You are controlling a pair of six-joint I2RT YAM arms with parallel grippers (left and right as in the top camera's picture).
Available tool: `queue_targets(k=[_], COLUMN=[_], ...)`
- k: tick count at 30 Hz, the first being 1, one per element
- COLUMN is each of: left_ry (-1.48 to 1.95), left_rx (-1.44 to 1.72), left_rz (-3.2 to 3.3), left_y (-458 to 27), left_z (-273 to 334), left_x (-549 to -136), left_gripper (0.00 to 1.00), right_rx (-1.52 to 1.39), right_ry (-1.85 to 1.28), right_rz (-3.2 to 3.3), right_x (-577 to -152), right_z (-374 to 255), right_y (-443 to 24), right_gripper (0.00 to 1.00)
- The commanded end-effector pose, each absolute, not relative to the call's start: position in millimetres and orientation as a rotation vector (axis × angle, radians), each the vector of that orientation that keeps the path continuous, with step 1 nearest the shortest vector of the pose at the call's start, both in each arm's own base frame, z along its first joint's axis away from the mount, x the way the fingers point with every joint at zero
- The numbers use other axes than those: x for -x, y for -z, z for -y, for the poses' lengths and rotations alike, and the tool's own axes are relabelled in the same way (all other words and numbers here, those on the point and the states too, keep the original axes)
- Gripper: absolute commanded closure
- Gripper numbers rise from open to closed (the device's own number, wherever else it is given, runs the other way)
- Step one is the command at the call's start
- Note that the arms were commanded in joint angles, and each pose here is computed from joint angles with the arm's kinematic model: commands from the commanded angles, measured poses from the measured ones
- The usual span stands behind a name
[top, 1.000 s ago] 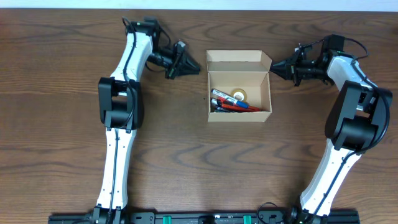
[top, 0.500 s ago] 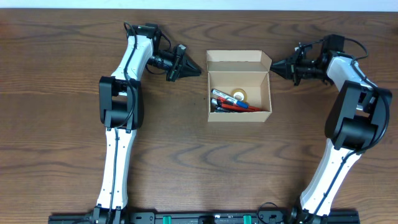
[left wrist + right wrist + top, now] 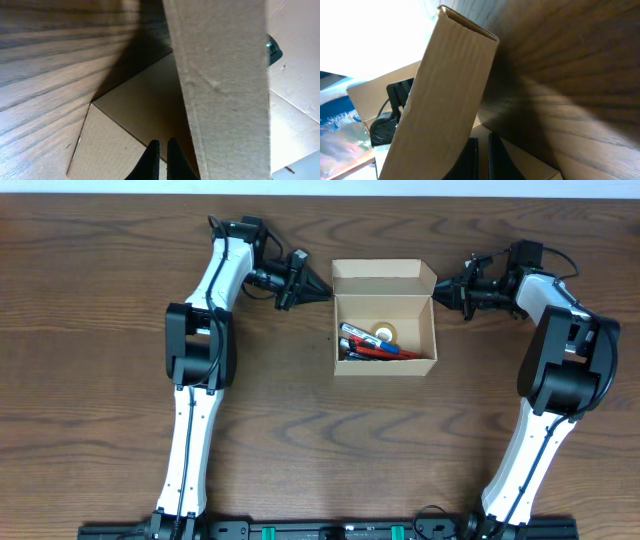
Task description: Pack container
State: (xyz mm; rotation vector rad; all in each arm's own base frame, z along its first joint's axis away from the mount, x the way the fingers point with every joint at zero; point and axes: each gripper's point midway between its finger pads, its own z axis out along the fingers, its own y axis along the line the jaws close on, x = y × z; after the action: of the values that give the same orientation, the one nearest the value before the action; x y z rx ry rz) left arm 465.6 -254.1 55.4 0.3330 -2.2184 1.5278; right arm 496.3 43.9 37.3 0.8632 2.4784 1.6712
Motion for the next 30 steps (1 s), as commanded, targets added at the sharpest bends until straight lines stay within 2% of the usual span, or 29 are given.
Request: queue_targets(k=[1, 13, 16, 23, 30], left_ry=[-1.547, -1.704, -1.830, -1.888, -1.975], left_rx=[-0.341, -0.236, -0.140, 0.009, 0.165], left_rz=[2.195, 2.147, 2.109, 2.229, 2.316], left_y=[-60, -77, -94, -126, -186], left_z=[255, 264, 269, 271, 271], left_x=[-466, -472, -476, -488, -493], left_gripper=[0.94, 0.94, 0.94, 0.94, 0.94], right_rx=[-0.858, -0.627, -0.545, -0.469, -0.284], right_ry=[-1.756, -1.905, -1.948, -2.036, -2.075], right_rz=[-2.456, -2.322, -2.272, -2.209, -2.146], right_x=[-494, -504, -508, -509, -506], right_z=[-51, -58, -59, -62, -72], right_y=[-42, -70, -81, -99, -148], right_gripper=[0.98, 0.99, 0.98, 0.98, 0.98])
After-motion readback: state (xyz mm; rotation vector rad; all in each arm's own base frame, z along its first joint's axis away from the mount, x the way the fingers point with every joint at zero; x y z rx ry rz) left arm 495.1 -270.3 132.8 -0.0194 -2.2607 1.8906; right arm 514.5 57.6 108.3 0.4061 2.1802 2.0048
